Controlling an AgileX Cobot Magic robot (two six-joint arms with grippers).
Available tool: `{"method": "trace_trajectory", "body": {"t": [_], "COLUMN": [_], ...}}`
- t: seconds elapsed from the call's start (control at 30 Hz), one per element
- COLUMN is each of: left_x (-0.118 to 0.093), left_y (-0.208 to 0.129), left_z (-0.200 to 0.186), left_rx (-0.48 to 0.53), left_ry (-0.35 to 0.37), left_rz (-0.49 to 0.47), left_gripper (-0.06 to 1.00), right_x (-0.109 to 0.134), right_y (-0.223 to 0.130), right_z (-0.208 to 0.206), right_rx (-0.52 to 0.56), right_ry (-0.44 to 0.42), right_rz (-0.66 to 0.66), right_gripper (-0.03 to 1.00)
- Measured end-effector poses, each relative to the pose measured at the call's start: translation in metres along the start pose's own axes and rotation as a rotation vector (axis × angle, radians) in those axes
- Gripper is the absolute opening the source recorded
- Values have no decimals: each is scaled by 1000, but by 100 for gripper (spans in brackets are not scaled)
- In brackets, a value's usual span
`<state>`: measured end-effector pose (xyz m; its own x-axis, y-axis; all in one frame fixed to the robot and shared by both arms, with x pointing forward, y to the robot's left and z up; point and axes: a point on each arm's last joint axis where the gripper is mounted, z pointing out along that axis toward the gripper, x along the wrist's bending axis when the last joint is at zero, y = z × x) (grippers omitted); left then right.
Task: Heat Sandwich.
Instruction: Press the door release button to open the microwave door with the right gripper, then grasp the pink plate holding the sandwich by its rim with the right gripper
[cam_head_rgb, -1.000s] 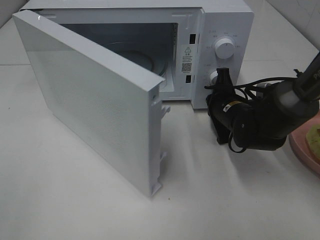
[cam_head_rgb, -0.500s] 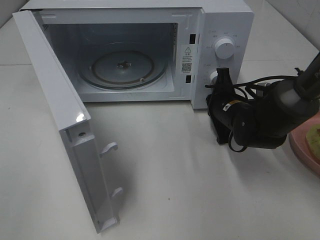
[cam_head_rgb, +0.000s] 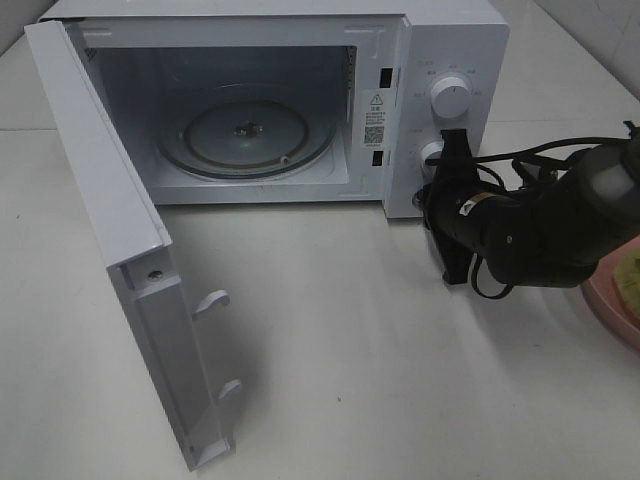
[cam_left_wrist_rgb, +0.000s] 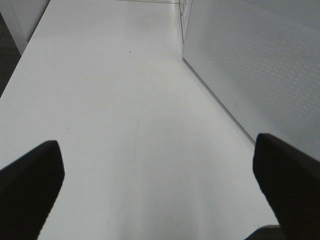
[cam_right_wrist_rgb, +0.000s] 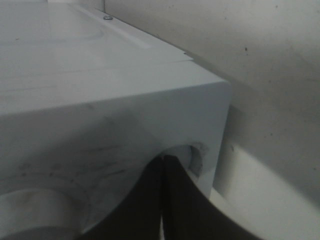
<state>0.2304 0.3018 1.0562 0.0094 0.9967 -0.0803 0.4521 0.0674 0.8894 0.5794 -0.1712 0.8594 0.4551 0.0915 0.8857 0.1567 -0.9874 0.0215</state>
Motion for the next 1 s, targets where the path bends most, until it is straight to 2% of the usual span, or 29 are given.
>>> {"method": "trace_trajectory", "body": {"t": [0.4,0.7,0.9,0.93,1.0], "left_x": [0,0,0,0,0], "left_y": [0,0,0,0,0], "left_z": [0,0,0,0,0], "left_rx": [0,0,0,0,0], "left_ry": [0,0,0,0,0], "left_rz": [0,0,0,0,0], "left_gripper": [97,97,97,97,97], "right_x": [12,16,22,24,26], "right_y": [2,5,5,4,4], "right_z": [-30,-59,-78,-85,-88], "right_rx": [54,88,143,170,184], "right_ry": [-1,-69,-160,-194,-208], "right_rz": [-57,-148,-290,-350,-384], "right_gripper": [1,1,1,2,2]}}
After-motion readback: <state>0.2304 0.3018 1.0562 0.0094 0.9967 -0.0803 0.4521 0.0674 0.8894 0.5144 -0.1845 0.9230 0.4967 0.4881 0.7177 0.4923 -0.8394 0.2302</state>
